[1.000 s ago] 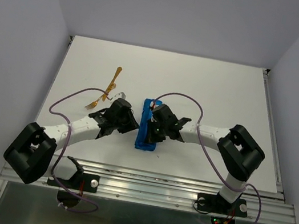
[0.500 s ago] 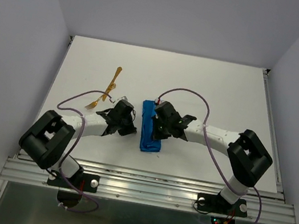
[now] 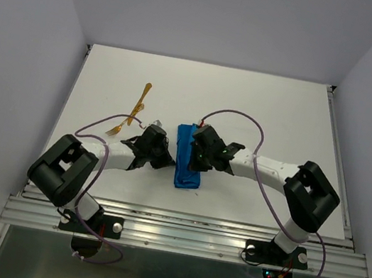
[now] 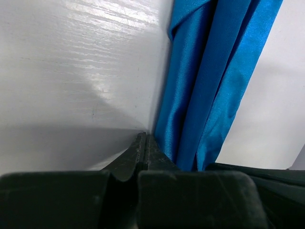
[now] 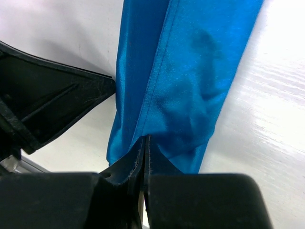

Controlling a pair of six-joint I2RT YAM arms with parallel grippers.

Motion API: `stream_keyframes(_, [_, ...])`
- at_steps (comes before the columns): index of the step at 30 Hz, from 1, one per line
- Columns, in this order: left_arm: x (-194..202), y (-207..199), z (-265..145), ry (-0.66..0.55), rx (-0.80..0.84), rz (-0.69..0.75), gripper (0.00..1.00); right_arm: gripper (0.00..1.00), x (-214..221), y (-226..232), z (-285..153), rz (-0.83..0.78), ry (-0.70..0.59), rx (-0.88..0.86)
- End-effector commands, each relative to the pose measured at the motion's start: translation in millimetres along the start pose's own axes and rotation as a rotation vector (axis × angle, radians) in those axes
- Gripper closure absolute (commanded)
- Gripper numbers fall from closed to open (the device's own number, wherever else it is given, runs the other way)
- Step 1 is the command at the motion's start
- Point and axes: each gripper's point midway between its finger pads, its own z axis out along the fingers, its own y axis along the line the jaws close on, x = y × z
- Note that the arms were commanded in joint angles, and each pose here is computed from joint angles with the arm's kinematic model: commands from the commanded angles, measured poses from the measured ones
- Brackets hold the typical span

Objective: Fold the napkin into a case and place the utensils inside
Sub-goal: Move the smaller rectangle folded napkin to the center of the board.

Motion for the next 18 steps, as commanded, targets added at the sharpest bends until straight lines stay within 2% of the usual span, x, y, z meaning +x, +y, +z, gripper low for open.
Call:
stream_keyframes(1, [10.2,8.9,3.4,0.030,-0.022,0.011,1.00,0.99,9.0,14.3,11.4,-0.029,0.037,-0.072])
stream_keyframes(8, [14.5,11.2,9.3,0.046,-0.032,0.002,1.00,0.99,49.8,26.4,17.0,-0.158,0.158,-0.223])
stream_keyframes(18, [39.7,33.3,10.2,0.100,-0.050,-0.094,1.00,0.99,60.0,-7.2,4.5,-0.288,0.150,-0.135])
